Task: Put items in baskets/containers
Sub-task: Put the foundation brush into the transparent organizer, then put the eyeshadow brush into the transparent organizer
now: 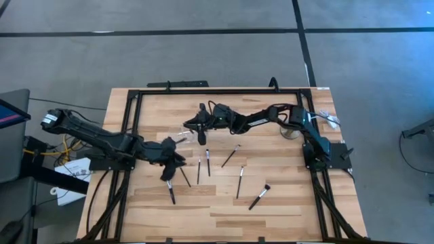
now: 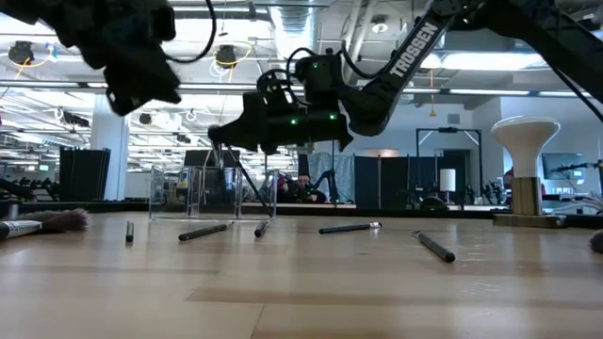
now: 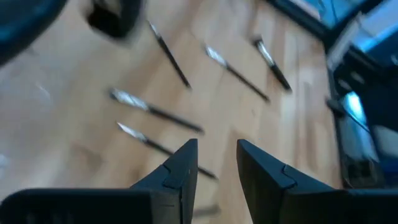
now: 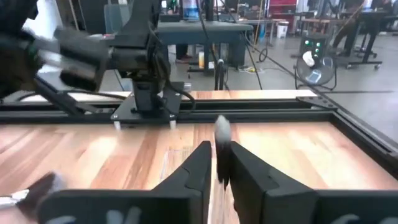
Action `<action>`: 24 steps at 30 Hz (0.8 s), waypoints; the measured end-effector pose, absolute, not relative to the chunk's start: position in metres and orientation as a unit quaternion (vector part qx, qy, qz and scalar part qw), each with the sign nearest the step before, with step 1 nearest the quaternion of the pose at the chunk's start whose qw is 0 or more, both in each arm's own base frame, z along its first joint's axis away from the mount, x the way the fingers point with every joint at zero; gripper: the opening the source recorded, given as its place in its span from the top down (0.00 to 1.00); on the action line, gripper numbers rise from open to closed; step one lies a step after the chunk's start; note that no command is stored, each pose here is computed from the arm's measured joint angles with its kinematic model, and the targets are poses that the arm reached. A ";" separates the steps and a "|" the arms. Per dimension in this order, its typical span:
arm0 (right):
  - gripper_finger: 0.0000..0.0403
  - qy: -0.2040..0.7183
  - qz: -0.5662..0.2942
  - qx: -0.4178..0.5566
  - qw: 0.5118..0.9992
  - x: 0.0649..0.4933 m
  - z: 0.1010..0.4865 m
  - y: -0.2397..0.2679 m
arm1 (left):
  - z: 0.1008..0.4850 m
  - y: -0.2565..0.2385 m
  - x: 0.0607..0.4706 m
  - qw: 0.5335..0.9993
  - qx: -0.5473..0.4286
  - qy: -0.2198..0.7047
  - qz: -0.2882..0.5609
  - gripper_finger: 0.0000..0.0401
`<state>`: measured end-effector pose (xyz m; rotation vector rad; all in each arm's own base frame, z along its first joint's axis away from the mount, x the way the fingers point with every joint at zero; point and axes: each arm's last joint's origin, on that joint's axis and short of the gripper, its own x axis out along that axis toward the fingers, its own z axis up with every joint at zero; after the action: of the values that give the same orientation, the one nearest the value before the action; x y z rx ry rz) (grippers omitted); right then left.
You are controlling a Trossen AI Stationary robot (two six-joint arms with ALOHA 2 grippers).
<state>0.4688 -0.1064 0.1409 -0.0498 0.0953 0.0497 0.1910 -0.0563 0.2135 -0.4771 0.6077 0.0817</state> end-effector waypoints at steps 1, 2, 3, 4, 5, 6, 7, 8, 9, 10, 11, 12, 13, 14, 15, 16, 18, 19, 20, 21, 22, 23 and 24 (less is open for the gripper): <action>0.86 0.046 0.025 -0.027 0.998 0.470 0.142 -0.107 | 0.210 -0.058 0.193 0.918 -0.245 0.312 0.028 0.73; 0.85 0.044 0.025 -0.027 0.998 0.471 0.144 -0.106 | 0.206 -0.060 0.194 0.910 -0.252 0.328 0.017 0.73; 0.84 0.043 0.026 -0.027 0.998 0.472 0.145 -0.106 | 0.203 -0.061 0.196 0.905 -0.254 0.342 0.008 0.73; 0.83 0.043 0.027 -0.028 0.998 0.473 0.146 -0.105 | 0.198 -0.063 0.198 0.900 -0.252 0.357 0.003 0.73; 0.82 0.043 0.027 -0.027 0.998 0.473 0.147 -0.106 | 0.194 -0.065 0.199 0.895 -0.248 0.371 0.001 0.73; 0.81 0.044 0.027 -0.027 0.998 0.474 0.147 -0.106 | 0.189 -0.067 0.200 0.891 -0.245 0.382 0.001 0.73; 0.80 0.045 0.027 -0.027 0.998 0.474 0.148 -0.106 | 0.185 -0.068 0.202 0.888 -0.241 0.393 0.002 0.73; 0.79 0.044 0.027 -0.027 0.998 0.474 0.148 -0.105 | 0.180 -0.070 0.203 0.885 -0.231 0.404 0.002 0.73; 0.78 0.043 0.027 -0.028 0.998 0.475 0.149 -0.105 | 0.176 -0.072 0.203 0.884 -0.214 0.415 -0.002 0.73; 0.77 0.041 0.029 -0.028 0.998 0.475 0.150 -0.104 | 0.173 -0.073 0.204 0.885 -0.195 0.423 -0.008 0.73; 0.76 0.042 0.030 -0.028 0.998 0.475 0.153 -0.103 | 0.170 -0.074 0.205 0.885 -0.177 0.431 -0.015 0.73; 0.76 0.044 0.032 -0.028 0.998 0.475 0.156 -0.101 | 0.167 -0.075 0.205 0.885 -0.155 0.438 -0.022 0.73; 0.75 0.045 0.034 -0.028 0.998 0.475 0.159 -0.099 | 0.165 -0.075 0.205 0.887 -0.134 0.441 -0.030 0.73; 0.74 0.050 0.038 -0.028 0.998 0.474 0.165 -0.097 | 0.164 -0.074 0.205 0.890 -0.110 0.441 -0.036 0.73; 0.74 0.061 0.041 -0.027 0.997 0.472 0.172 -0.094 | 0.164 -0.073 0.206 0.894 -0.085 0.438 -0.039 0.73; 0.73 0.069 0.043 -0.032 0.996 0.470 0.179 -0.092 | 0.164 -0.071 0.206 0.897 -0.060 0.435 -0.042 0.73; 0.73 0.088 0.051 -0.049 0.994 0.464 0.199 -0.086 | 0.165 -0.066 0.208 0.901 -0.019 0.430 -0.045 0.73; 0.73 0.100 0.055 -0.058 0.992 0.459 0.209 -0.083 | 0.165 -0.063 0.209 0.902 -0.006 0.429 -0.045 0.73; 0.73 0.108 0.058 -0.068 0.990 0.455 0.220 -0.080 | 0.164 -0.059 0.210 0.902 0.006 0.431 -0.043 0.73; 0.73 0.119 0.062 -0.077 0.988 0.449 0.231 -0.077 | 0.164 -0.056 0.210 0.901 0.016 0.432 -0.043 0.73; 0.73 0.127 0.066 -0.084 0.986 0.443 0.241 -0.074 | 0.163 -0.053 0.211 0.899 0.024 0.435 -0.044 0.73; 0.73 0.133 0.070 -0.088 0.985 0.437 0.253 -0.071 | 0.162 -0.050 0.212 0.897 0.030 0.438 -0.053 0.73; 0.73 0.136 0.073 -0.094 0.984 0.430 0.264 -0.068 | 0.160 -0.049 0.212 0.894 0.037 0.442 -0.068 0.73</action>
<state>0.4304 -0.0676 0.2645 -0.1881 0.2725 0.1473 0.2123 -0.0487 0.1598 0.0763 0.9171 -0.1416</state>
